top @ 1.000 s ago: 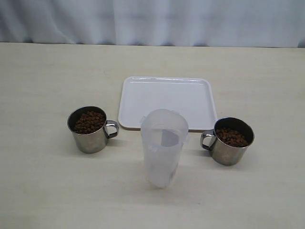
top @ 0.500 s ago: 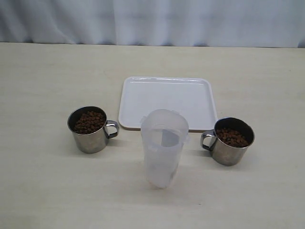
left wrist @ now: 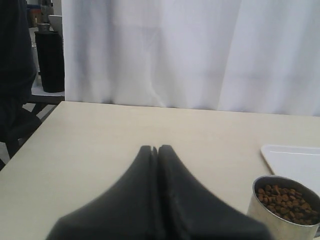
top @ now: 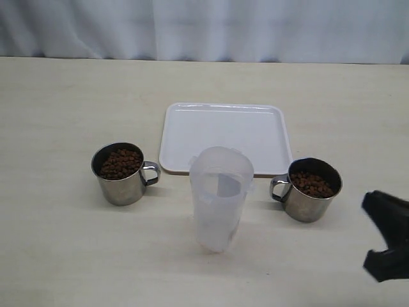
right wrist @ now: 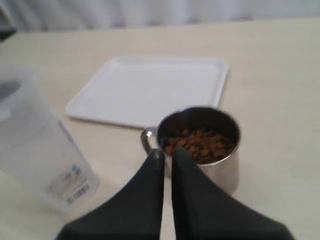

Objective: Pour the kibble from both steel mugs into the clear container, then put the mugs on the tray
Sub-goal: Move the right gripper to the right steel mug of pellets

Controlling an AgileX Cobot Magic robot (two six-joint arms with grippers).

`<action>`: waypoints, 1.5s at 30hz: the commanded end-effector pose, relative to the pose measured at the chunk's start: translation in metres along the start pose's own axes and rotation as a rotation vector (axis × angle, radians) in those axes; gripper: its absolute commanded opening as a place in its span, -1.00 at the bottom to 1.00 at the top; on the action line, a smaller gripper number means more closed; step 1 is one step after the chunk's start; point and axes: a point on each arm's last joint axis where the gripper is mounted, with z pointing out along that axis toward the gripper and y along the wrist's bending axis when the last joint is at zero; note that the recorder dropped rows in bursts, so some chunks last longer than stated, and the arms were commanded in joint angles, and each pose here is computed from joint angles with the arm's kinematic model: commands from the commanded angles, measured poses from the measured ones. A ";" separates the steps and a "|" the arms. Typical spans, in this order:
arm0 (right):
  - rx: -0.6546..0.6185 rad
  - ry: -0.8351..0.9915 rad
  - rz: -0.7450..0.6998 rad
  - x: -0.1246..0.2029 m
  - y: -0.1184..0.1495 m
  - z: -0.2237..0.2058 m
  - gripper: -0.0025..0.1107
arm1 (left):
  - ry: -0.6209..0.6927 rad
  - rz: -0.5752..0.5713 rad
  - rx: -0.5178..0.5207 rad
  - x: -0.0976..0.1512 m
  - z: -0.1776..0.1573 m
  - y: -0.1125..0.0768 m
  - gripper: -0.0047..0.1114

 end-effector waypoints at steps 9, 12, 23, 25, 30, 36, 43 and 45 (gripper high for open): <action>0.086 0.218 -0.074 0.028 0.000 0.058 0.54 | -0.013 -0.010 -0.001 0.000 0.000 0.000 -0.92; 0.098 0.280 -0.066 0.032 0.001 0.067 0.97 | -0.013 -0.010 -0.001 0.000 0.000 0.000 -0.92; 0.175 0.326 -0.040 0.032 0.001 0.110 0.97 | -0.013 -0.010 -0.001 0.000 0.000 0.000 -0.92; 0.206 0.318 -0.019 0.032 0.000 0.116 0.97 | -0.013 -0.010 -0.001 0.000 0.000 0.000 -0.92; 0.258 0.281 0.027 0.031 -0.004 0.125 0.97 | -0.013 -0.010 -0.001 0.000 0.000 0.000 -0.92; 0.277 0.222 0.034 0.030 -0.006 0.130 0.97 | -0.013 -0.008 -0.001 0.000 0.000 0.000 -0.92; 0.245 0.283 -0.101 0.022 0.000 0.144 0.97 | -0.013 -0.008 -0.001 0.000 0.000 0.000 -0.92; 0.229 0.331 -0.132 0.023 0.002 0.147 0.97 | -0.013 -0.008 -0.001 0.000 0.000 0.000 -0.92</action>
